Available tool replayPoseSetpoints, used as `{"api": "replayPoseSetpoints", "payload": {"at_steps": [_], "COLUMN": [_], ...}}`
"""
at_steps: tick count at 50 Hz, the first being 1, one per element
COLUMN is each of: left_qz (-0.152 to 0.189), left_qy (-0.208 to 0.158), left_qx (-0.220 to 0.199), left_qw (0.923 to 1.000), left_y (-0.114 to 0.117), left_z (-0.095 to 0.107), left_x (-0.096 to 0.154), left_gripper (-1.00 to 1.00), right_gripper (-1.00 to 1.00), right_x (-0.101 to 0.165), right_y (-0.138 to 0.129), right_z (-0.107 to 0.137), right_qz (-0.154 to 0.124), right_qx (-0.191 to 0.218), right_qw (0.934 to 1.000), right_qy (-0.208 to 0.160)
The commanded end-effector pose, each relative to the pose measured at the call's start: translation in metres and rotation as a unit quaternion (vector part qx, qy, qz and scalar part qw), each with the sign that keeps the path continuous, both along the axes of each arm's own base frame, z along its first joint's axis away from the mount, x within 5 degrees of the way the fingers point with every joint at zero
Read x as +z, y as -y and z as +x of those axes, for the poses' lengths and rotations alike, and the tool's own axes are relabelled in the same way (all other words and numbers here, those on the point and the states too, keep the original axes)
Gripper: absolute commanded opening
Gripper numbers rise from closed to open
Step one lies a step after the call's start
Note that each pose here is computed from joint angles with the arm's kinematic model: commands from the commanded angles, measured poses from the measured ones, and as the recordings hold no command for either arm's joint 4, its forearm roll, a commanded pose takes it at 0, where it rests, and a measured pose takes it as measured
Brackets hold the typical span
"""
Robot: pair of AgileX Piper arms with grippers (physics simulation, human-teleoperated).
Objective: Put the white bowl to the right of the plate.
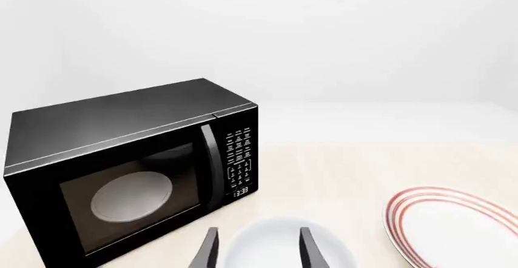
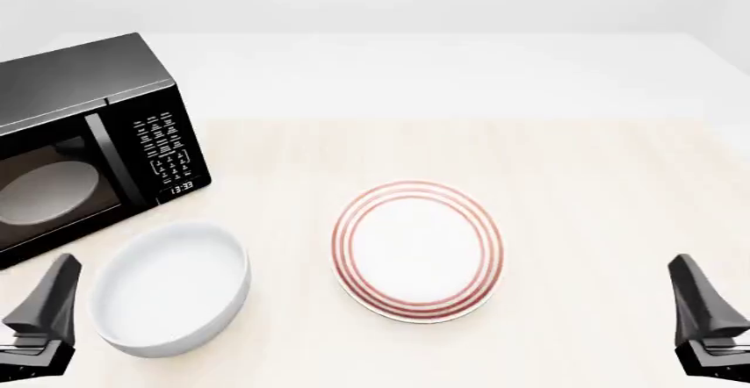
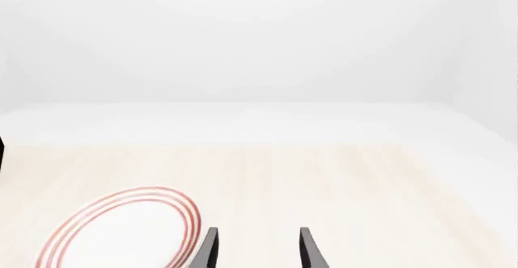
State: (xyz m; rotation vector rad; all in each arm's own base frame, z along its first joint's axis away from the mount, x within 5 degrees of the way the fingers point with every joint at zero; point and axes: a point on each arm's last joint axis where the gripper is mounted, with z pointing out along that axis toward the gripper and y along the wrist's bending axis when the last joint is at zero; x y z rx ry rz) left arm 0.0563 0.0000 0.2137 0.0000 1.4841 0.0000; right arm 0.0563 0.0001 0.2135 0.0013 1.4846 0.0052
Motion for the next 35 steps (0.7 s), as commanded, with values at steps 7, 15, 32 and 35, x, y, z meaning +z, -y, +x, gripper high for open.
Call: {"api": "replayPoseSetpoints", "payload": {"at_steps": [7,15,32,35], "left_qz": [0.0,0.0,0.0,0.0], "left_qy": [0.0,0.0,0.0,0.0], "left_qx": [0.0,0.0,0.0,0.0], "left_qw": [1.0,1.0,1.0,1.0], "left_y": [0.0,0.0,0.0,0.0], "left_z": [0.0,0.0,0.0,0.0], "left_x": [0.001,0.001,0.001,0.001], "left_gripper": [1.0,1.0,1.0,1.0], "right_gripper": [1.0,1.0,1.0,1.0], "right_x": [0.001,0.006,0.076,0.088], "right_y": [0.0,0.0,-0.015,-0.02], "right_z": [0.0,-0.001,0.027,0.039], "right_qz": [0.0,-0.005,-0.03,-0.039], "right_qx": [-0.001,0.002,0.082,0.097], "right_qw": [1.0,0.9999,0.9959,0.9942], "right_qy": [0.001,0.012,0.023,0.024]}}
